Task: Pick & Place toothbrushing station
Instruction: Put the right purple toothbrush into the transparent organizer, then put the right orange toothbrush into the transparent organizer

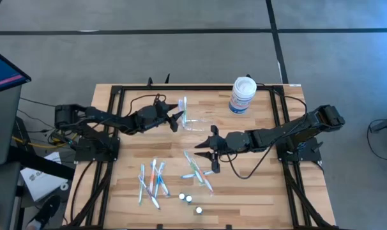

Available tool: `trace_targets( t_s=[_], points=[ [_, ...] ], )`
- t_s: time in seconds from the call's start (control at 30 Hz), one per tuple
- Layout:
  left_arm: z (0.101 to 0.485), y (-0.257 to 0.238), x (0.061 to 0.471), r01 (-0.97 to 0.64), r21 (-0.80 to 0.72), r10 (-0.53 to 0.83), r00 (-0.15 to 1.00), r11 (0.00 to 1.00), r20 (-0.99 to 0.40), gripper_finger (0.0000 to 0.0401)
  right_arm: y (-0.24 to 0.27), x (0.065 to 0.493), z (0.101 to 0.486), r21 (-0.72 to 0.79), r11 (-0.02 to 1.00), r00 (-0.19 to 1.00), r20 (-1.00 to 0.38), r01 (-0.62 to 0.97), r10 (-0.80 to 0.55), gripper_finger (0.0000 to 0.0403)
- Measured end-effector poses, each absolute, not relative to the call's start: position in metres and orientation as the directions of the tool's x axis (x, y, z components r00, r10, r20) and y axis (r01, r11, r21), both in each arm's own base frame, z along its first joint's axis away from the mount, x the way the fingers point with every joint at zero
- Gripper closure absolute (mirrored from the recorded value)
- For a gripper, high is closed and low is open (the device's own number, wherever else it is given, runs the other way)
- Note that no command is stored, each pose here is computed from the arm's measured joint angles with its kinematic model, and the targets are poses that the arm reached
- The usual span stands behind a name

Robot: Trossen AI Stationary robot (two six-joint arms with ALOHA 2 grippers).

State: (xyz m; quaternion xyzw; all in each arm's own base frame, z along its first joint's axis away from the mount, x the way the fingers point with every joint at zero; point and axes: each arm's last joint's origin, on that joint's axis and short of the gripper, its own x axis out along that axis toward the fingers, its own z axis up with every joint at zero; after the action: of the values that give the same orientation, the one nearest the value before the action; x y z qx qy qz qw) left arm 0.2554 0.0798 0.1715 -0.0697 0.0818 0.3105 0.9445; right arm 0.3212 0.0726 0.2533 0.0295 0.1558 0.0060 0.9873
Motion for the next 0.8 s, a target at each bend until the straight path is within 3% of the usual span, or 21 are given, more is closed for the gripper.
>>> trace_targets(
  t_s=[0.5,0.8],
  points=[
    [0.186,0.078,0.243,-0.631,-0.019,0.611,0.758,0.776,-0.227,0.0180,0.075,0.319,0.250,0.073,0.997,0.939,-0.344,0.000,0.025,0.0290],
    [0.185,0.061,0.240,-0.524,-0.070,0.480,0.818,0.849,-0.317,0.0187,0.077,0.320,0.237,0.140,0.989,0.903,-0.429,0.042,0.022,0.0290]
  ],
)
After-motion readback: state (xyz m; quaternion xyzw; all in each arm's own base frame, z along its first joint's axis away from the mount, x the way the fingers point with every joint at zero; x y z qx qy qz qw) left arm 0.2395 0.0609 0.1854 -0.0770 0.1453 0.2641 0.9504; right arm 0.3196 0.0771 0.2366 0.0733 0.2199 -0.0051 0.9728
